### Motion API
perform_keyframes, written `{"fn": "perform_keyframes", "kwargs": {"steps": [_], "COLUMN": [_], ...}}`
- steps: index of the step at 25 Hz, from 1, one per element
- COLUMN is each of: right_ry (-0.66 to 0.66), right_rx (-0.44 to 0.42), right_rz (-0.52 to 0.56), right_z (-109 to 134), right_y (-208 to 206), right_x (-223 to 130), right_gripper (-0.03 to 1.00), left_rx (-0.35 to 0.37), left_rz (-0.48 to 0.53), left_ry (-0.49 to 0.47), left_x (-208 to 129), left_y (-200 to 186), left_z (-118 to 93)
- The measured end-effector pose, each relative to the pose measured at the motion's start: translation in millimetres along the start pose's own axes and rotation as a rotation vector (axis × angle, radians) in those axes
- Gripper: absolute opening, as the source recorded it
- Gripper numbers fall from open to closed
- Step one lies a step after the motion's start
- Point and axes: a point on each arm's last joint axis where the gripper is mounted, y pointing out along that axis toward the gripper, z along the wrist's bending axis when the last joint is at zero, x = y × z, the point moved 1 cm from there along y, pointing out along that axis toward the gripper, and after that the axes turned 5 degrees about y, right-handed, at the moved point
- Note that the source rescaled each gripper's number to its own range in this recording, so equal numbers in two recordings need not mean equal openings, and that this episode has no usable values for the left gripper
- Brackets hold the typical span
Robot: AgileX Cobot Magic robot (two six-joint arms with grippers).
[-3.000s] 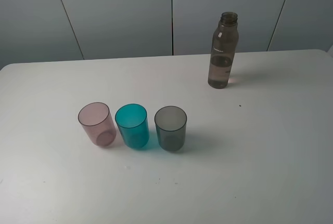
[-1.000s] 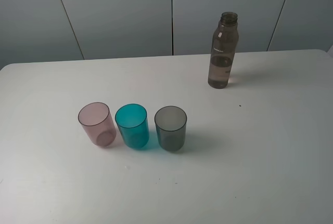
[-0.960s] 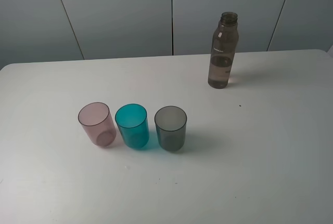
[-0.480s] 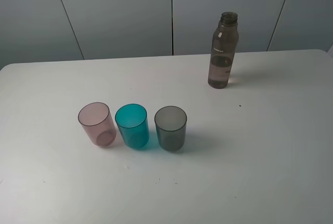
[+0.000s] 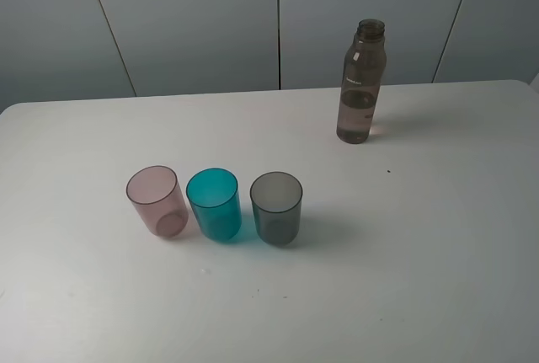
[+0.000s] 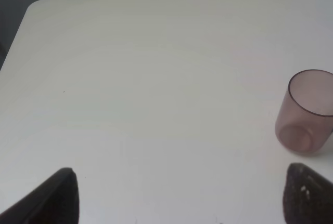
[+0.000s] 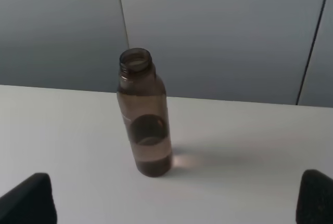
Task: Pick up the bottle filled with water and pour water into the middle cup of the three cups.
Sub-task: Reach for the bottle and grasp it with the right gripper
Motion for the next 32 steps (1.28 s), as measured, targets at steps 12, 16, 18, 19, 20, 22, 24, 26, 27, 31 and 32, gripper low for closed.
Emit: {"fn": "perform_keyframes", "kwargs": {"steps": [12, 16, 18, 19, 20, 22, 24, 26, 27, 31, 32], "right_ry": [-0.152, -0.167, -0.172, -0.18, -0.187, -0.205, -0.224, -0.242, -0.25, -0.259, -0.261], "right_rx": [0.13, 0.114, 0.1, 0.095, 0.09, 0.085, 0.081, 0.08, 0.078, 0.07, 0.07], "right_rz": [0.23, 0.27, 0.289, 0.296, 0.295, 0.303, 0.306, 0.315, 0.315, 0.324, 0.324], "right_z": [19.9, 22.1, 22.6, 24.0, 25.5, 30.0, 33.5, 36.7, 37.2, 36.4, 36.3], "right_y": [100.9, 132.3, 148.4, 157.0, 163.8, 178.0, 188.5, 196.9, 199.6, 205.2, 205.7], "right_x": [-21.2, -33.6, -41.6, -46.4, -49.8, -59.2, -66.9, -74.7, -76.8, -82.0, -82.3], "right_gripper": [1.0, 1.0, 1.0, 1.0, 1.0, 1.0, 1.0, 1.0, 1.0, 1.0, 1.0], "left_rx": [0.0, 0.0, 0.0, 0.0, 0.0, 0.0, 0.0, 0.0, 0.0, 0.0, 0.0], "left_rz": [0.0, 0.0, 0.0, 0.0, 0.0, 0.0, 0.0, 0.0, 0.0, 0.0, 0.0], "left_ry": [0.0, 0.0, 0.0, 0.0, 0.0, 0.0, 0.0, 0.0, 0.0, 0.0, 0.0], "left_x": [0.0, 0.0, 0.0, 0.0, 0.0, 0.0, 0.0, 0.0, 0.0, 0.0, 0.0], "left_y": [0.0, 0.0, 0.0, 0.0, 0.0, 0.0, 0.0, 0.0, 0.0, 0.0, 0.0], "left_z": [0.0, 0.0, 0.0, 0.0, 0.0, 0.0, 0.0, 0.0, 0.0, 0.0, 0.0]}}
